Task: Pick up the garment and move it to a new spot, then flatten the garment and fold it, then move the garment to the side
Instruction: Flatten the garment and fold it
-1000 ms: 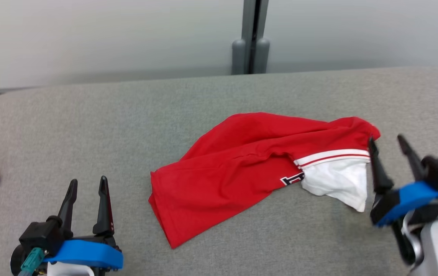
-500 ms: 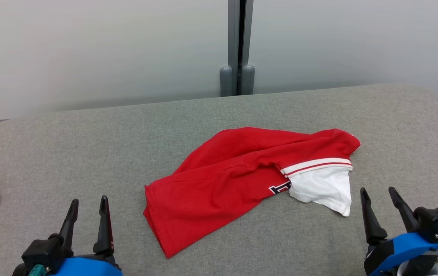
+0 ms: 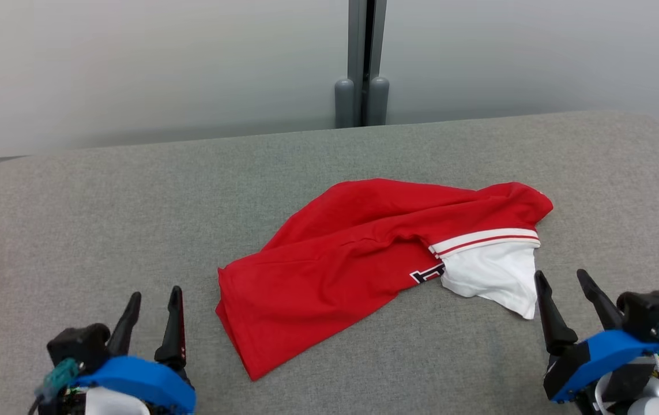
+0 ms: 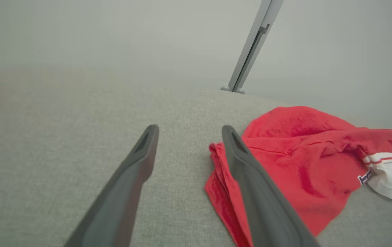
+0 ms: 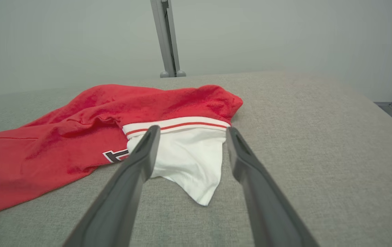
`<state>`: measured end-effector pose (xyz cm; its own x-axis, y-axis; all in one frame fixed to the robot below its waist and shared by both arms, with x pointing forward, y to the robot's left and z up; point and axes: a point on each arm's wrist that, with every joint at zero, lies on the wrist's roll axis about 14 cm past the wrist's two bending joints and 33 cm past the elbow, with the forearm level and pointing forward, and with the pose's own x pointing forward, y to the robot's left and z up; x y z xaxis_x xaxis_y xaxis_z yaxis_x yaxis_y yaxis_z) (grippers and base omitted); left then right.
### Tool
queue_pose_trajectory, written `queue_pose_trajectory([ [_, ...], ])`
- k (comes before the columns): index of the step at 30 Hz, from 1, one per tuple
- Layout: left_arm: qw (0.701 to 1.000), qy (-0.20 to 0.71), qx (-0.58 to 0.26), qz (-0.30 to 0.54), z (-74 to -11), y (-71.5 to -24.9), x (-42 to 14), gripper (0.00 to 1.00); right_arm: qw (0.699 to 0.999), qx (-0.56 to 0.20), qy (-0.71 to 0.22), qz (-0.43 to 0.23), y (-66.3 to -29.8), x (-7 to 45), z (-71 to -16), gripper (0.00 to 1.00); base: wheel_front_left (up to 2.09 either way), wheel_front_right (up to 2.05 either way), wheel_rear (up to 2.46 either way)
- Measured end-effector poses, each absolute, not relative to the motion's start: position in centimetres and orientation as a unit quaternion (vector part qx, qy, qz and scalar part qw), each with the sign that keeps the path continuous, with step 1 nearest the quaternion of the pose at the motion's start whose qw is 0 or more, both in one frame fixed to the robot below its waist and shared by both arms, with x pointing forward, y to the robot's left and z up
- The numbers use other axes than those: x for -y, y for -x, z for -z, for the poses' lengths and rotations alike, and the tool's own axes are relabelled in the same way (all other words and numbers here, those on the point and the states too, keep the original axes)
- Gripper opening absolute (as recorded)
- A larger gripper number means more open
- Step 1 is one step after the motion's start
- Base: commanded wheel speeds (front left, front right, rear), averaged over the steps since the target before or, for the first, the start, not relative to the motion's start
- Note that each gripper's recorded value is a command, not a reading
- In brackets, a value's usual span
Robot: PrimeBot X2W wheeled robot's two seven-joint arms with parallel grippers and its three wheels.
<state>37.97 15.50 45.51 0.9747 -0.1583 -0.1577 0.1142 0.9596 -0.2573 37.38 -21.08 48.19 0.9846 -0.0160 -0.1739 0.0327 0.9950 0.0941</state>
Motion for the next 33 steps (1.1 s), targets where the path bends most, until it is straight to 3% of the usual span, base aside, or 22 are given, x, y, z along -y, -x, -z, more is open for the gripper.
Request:
queue_pose_trajectory([
  [4,0.958,0.176,-0.209,0.083,-42.7,-38.9,-14.3,1.00,0.988,-0.143,-0.052,0.002,-38.4,20.5,-47.2,1.00,0.00,0.00,0.00],
  [10,0.927,0.172,-0.314,0.114,-41.6,-42.3,-12.5,1.00,0.984,-0.176,-0.035,-0.012,-41.4,19.9,-47.7,1.00,0.00,0.00,0.00],
  [15,0.903,0.184,-0.369,0.124,-39.9,-42.8,-10.3,1.00,0.980,-0.193,-0.038,-0.022,-42.5,19.2,-46.4,1.00,0.00,0.00,0.00],
  [23,0.889,0.175,-0.406,0.123,-38.3,-42.7,-9.9,1.00,0.977,-0.208,-0.046,-0.019,-42.9,19.3,-44.8,1.00,0.00,0.00,0.00],
  [24,0.889,0.174,-0.405,0.124,-38.4,-42.7,-9.8,0.96,0.977,-0.209,-0.048,-0.018,-42.8,19.4,-44.6,1.00,0.00,0.00,0.00],
  [25,0.889,0.173,-0.405,0.126,-38.4,-42.8,-9.8,0.41,0.976,-0.213,-0.050,-0.018,-42.7,19.4,-44.4,1.00,0.00,0.00,0.00],
  [27,0.887,0.172,-0.409,0.128,-38.2,-42.7,-9.7,0.15,0.974,-0.219,-0.054,-0.016,-42.6,19.4,-43.9,1.00,0.00,0.00,0.00],
  [28,0.887,0.172,-0.409,0.129,-38.2,-42.7,-9.6,0.12,0.973,-0.221,-0.055,-0.017,-42.6,19.4,-43.8,1.00,0.00,0.00,0.00],
  [29,0.886,0.171,-0.409,0.132,-38.1,-42.7,-9.4,0.00,0.972,-0.225,-0.059,-0.017,-42.5,19.4,-43.6,1.00,0.00,0.00,0.00],
  [33,0.885,0.174,-0.407,0.144,-38.1,-42.7,-8.9,0.00,0.969,-0.237,-0.070,-0.016,-42.3,19.4,-42.6,1.00,0.00,0.00,0.00],
])
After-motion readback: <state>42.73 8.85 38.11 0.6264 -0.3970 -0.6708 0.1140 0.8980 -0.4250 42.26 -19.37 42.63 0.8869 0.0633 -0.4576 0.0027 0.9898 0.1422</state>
